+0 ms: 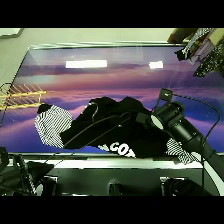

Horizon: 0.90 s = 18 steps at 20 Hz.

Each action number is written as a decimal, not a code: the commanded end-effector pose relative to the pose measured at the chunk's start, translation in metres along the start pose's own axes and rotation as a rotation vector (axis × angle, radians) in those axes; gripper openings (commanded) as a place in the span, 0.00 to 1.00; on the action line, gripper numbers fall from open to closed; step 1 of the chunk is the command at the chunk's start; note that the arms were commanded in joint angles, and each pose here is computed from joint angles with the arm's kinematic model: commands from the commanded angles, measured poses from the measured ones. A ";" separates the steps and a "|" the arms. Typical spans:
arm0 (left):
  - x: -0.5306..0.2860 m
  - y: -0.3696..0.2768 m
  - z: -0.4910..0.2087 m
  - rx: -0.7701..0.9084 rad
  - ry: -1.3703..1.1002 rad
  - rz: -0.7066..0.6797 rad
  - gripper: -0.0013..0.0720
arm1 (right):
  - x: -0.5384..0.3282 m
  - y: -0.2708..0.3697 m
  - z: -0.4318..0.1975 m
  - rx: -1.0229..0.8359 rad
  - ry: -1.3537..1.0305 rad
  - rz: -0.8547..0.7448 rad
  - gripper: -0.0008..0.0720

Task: Fold the clothes and pants, and hang the long-sleeved shirts on hangers.

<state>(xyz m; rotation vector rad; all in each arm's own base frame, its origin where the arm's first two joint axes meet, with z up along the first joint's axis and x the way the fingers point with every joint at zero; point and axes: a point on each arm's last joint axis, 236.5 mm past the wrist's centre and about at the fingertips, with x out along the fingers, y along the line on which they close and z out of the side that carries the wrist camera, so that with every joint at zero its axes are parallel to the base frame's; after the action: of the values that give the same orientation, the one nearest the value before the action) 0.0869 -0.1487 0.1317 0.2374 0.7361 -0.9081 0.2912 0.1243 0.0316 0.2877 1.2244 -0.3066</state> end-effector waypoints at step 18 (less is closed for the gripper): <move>0.035 0.003 -0.011 -0.042 -0.028 -0.078 0.04 | 0.000 0.000 0.004 0.015 -0.018 0.000 0.05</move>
<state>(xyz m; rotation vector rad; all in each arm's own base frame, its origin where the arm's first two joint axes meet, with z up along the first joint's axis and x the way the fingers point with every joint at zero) 0.0963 -0.1618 0.1025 0.1645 0.7479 -0.9586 0.2955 0.1219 0.0332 0.3018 1.2001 -0.3244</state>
